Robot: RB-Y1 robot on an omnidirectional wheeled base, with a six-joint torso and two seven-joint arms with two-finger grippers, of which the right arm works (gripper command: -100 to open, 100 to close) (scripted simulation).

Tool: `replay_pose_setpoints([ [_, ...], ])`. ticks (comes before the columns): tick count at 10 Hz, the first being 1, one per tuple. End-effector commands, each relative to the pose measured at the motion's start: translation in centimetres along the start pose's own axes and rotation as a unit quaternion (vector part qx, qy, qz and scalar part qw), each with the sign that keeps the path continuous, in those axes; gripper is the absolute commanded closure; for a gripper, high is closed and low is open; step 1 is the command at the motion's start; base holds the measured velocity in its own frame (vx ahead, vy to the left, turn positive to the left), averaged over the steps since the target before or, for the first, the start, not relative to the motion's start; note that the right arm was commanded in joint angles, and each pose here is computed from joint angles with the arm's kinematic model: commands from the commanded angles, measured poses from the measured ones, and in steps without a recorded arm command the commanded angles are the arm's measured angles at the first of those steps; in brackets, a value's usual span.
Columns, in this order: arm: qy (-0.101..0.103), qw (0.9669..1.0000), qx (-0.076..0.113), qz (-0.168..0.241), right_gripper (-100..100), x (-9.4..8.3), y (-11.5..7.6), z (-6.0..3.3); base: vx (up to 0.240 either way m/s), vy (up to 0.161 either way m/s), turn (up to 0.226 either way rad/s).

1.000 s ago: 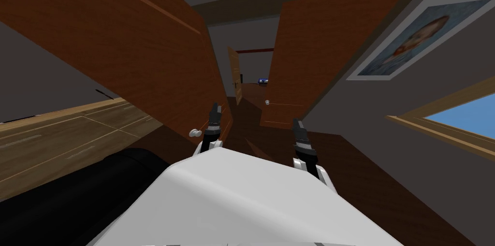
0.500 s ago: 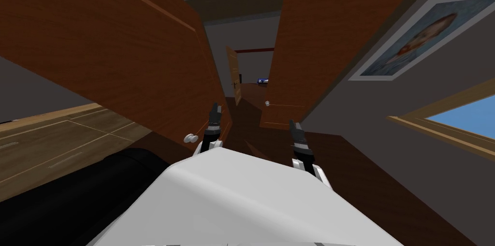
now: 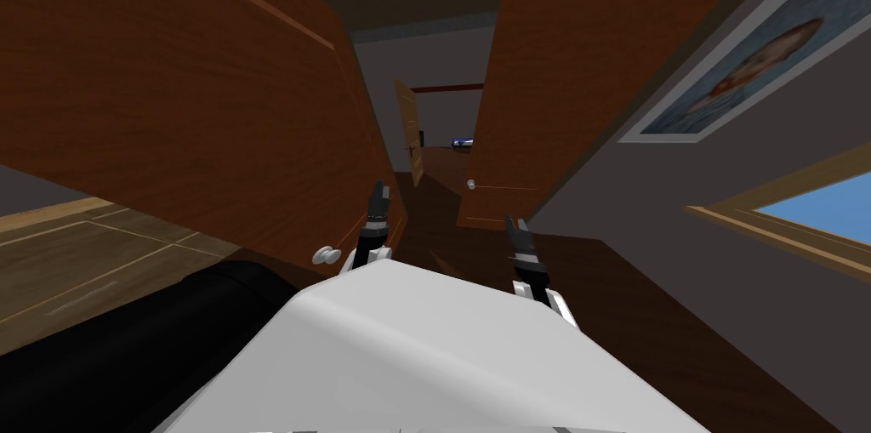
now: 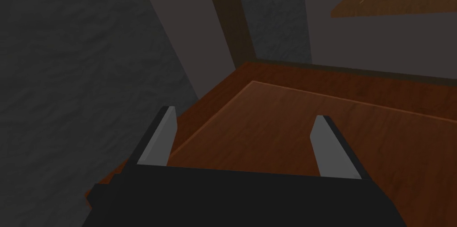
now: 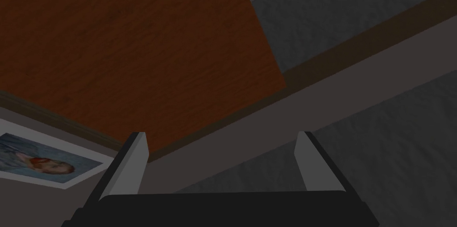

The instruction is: Pull the door open

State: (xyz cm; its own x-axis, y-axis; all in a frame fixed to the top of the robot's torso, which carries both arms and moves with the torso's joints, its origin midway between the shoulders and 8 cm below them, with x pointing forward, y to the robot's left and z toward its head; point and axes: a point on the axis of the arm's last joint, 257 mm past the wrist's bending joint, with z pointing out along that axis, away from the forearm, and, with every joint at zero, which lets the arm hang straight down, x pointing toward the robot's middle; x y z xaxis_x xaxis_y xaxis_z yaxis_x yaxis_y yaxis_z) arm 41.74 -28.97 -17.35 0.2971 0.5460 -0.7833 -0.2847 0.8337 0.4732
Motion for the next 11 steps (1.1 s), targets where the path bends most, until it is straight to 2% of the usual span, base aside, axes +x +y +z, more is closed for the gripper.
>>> replay_pose_setpoints([
  [1,0.01,0.9998,0.003,-0.015,-100,1.0,-0.6,-0.25,0.096,0.026,-0.032],
  [6,0.039,0.9976,0.01,-0.057,-100,3.6,-2.3,-1.1,0.096,0.032,-0.032],
  [11,0.068,0.9929,0.015,-0.096,-100,6.2,-3.8,-2.09,0.095,0.033,-0.03],
])
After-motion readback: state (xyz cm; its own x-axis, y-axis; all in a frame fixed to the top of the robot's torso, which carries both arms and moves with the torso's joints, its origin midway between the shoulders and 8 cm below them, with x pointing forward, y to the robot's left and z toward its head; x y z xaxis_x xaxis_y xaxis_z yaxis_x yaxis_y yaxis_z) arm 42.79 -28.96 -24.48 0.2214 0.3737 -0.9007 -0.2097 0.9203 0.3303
